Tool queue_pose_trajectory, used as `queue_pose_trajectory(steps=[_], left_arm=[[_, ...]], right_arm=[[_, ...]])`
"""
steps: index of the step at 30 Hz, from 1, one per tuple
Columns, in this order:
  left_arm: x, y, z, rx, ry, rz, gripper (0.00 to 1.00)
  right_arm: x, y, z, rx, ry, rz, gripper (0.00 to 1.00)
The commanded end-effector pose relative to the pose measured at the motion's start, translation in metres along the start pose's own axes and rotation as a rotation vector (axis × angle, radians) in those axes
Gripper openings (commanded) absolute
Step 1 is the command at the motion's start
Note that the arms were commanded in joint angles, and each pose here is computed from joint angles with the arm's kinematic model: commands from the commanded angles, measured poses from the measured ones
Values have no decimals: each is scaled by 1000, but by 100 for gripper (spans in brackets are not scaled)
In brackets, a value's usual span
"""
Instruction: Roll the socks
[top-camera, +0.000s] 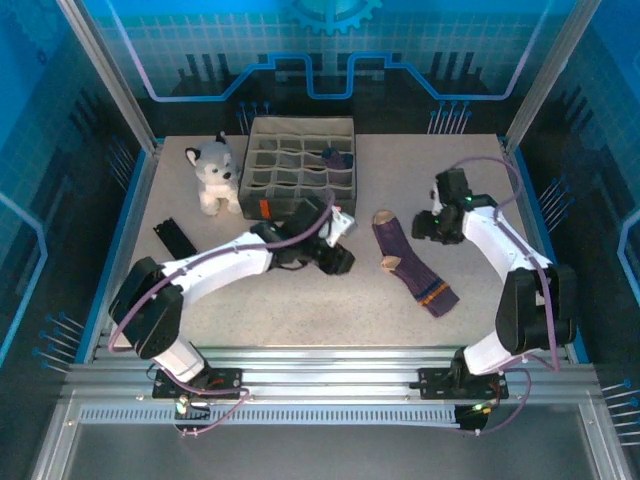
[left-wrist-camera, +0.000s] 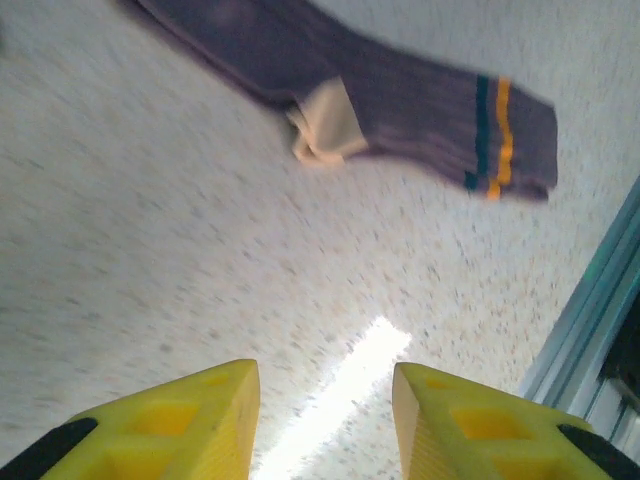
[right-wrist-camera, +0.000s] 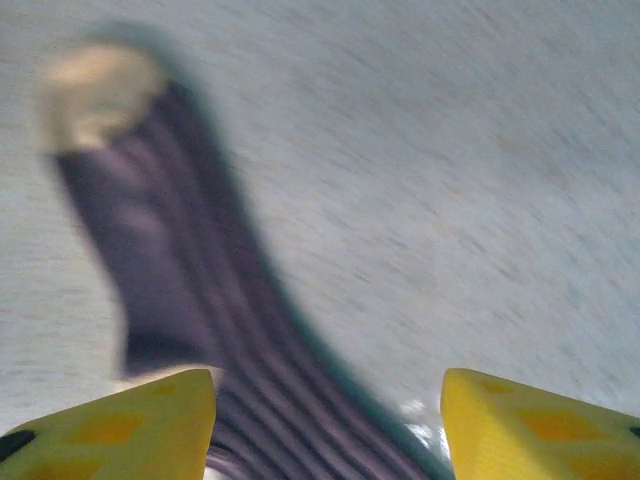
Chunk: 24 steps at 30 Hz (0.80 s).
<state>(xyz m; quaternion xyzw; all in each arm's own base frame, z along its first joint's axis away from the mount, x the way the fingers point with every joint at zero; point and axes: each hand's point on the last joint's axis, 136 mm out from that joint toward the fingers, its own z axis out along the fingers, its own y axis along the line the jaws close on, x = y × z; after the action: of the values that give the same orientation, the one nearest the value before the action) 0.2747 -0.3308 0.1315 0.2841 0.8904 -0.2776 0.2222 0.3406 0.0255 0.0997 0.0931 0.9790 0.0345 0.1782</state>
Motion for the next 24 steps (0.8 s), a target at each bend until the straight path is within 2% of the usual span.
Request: queue_pose_trajectory(steps=[1, 7, 12, 18, 24], left_arm=[[-3, -18, 26, -5, -27, -78, 40], [11, -61, 78, 34, 67, -157, 34], [9, -80, 110, 83, 60, -207, 29], [3, -79, 141, 96, 78, -212, 28], [-10, -61, 167, 89, 84, -241, 27]], right_arm=[[29, -29, 2, 38, 77, 96, 63], [60, -39, 18, 27, 162, 164, 64], [86, -38, 32, 11, 221, 200, 65], [101, -41, 42, 24, 254, 202, 65], [107, -35, 47, 19, 286, 189, 64]])
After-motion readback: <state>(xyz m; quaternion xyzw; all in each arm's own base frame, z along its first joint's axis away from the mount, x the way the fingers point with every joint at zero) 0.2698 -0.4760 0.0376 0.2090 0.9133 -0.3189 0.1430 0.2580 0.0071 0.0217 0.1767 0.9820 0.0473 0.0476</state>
